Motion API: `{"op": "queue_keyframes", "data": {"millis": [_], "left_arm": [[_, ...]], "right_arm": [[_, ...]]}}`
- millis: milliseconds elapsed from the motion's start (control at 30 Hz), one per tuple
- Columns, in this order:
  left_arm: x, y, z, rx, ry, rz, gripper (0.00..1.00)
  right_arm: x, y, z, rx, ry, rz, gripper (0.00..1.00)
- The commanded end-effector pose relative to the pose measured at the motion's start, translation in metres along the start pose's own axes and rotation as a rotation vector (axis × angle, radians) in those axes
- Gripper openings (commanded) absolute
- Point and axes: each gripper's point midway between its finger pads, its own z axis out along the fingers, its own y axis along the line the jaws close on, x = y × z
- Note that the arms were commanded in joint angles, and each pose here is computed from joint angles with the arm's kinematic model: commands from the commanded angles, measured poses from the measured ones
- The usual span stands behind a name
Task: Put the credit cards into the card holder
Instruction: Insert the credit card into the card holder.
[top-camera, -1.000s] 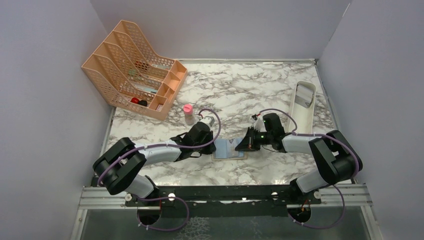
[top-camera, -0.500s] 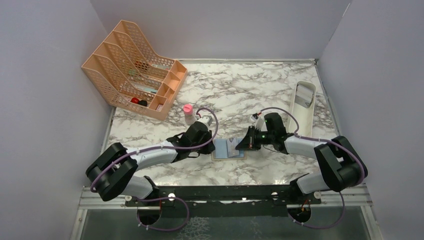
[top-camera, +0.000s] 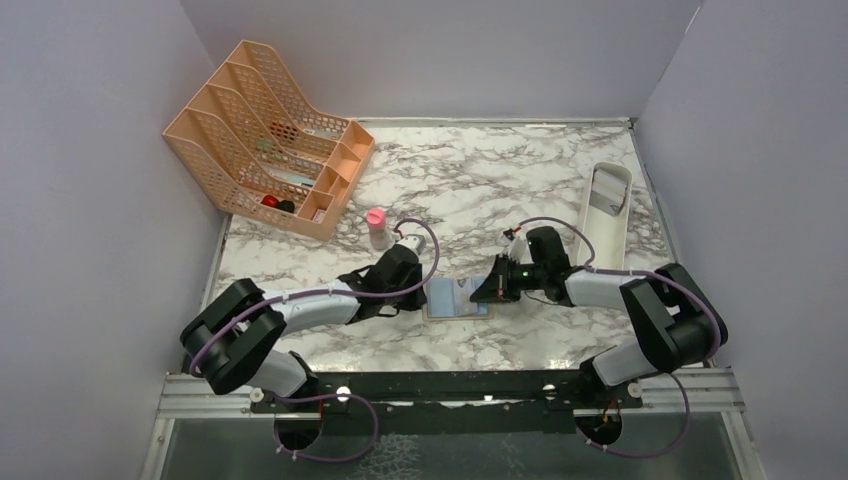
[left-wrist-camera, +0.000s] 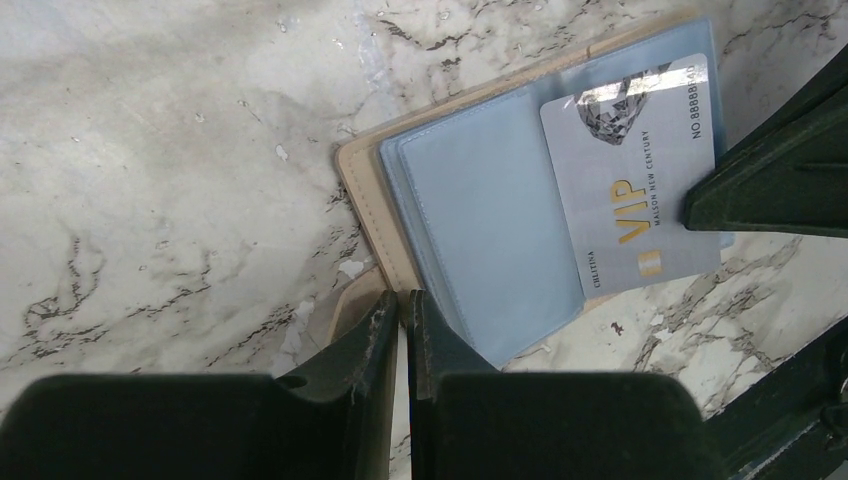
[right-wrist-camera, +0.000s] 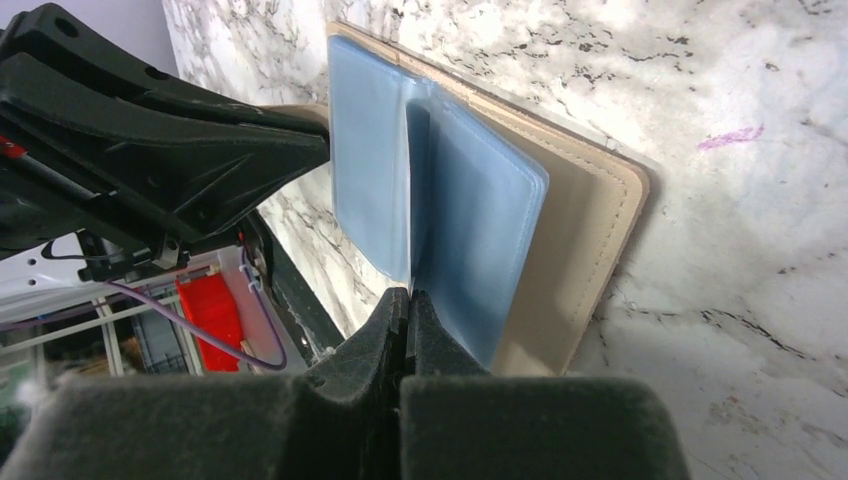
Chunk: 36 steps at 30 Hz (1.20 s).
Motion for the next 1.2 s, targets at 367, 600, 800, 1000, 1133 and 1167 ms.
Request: {"op": "queue_keyframes", "data": {"millis": [367, 600, 800, 1000, 1133, 1167], "left_arm": [[0.001, 0.007, 0.006, -0.022, -0.013, 0.006, 0.12], [0.002, 0.007, 0.004, -0.019, -0.014, 0.005, 0.12], [0.006, 0.007, 0.003, -0.009, -0.009, -0.006, 0.12], [0.008, 0.006, 0.004, 0.005, -0.006, -0.018, 0.12], [0.009, 0.004, 0.004, 0.013, -0.004, -0.025, 0.12], [0.01, 0.004, 0.004, 0.016, -0.004, -0.028, 0.12]], "right_arm": [[0.006, 0.007, 0.007, -0.077, 0.038, 0.013, 0.01], [0.005, 0.004, 0.009, -0.073, 0.028, 0.025, 0.01], [0.007, 0.001, 0.012, -0.083, 0.028, 0.052, 0.01], [0.01, -0.002, 0.014, -0.09, 0.017, 0.08, 0.01], [0.01, -0.002, 0.015, -0.099, 0.009, 0.092, 0.02], [0.009, -0.002, 0.016, -0.101, 0.007, 0.092, 0.02]]}}
